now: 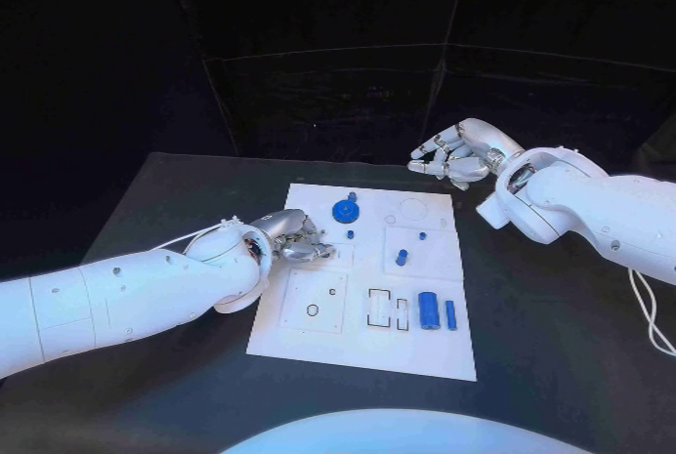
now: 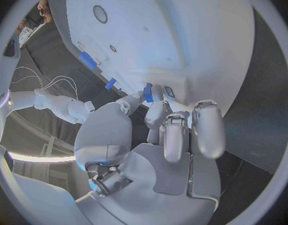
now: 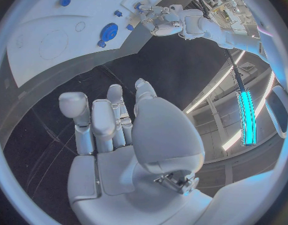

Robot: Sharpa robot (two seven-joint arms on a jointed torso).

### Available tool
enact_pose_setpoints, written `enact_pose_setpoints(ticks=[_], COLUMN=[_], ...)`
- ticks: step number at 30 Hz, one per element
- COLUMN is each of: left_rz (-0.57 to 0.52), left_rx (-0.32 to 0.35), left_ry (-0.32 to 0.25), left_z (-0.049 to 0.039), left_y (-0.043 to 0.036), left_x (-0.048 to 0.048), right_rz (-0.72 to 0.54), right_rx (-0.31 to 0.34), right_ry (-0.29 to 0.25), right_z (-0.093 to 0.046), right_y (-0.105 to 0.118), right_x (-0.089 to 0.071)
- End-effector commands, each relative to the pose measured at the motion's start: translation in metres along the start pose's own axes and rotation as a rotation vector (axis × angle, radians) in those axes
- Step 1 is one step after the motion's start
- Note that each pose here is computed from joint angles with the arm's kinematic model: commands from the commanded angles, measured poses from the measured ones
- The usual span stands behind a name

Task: Assemble the parts on the task board

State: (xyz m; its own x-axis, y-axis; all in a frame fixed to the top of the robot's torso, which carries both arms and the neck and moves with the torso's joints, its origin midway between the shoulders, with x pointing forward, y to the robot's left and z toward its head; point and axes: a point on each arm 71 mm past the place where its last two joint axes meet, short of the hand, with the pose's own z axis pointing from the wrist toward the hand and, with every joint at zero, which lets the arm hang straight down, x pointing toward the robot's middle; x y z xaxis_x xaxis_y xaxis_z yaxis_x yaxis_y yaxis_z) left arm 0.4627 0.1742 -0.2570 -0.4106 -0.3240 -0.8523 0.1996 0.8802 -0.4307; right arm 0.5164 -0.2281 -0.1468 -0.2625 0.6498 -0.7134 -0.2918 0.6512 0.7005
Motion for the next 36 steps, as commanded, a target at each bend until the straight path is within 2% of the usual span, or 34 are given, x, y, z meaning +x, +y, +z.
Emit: enact_pose_setpoints(ticks=[1,18,36], left_rz=[-0.014,-0.015,-0.015], left_rx=[-0.007,-0.01,-0.016], left_ry=[0.015,0.036,0.064], left_z=[-0.0002,0.0018,0.005], left_y=[-0.0001,-0.0018,-0.0023], left_x=[-0.0005,-0.0107,-0.0106], right_rz=[-0.005,-0.005,-0.005], right_rx=[-0.01,-0.01,-0.009], right_ry=[0.0,0.002,0.003], right_z=[0.001,0.001,0.001], right_y=[0.002,0.002,0.002], right_x=[0.0,0.0,0.0])
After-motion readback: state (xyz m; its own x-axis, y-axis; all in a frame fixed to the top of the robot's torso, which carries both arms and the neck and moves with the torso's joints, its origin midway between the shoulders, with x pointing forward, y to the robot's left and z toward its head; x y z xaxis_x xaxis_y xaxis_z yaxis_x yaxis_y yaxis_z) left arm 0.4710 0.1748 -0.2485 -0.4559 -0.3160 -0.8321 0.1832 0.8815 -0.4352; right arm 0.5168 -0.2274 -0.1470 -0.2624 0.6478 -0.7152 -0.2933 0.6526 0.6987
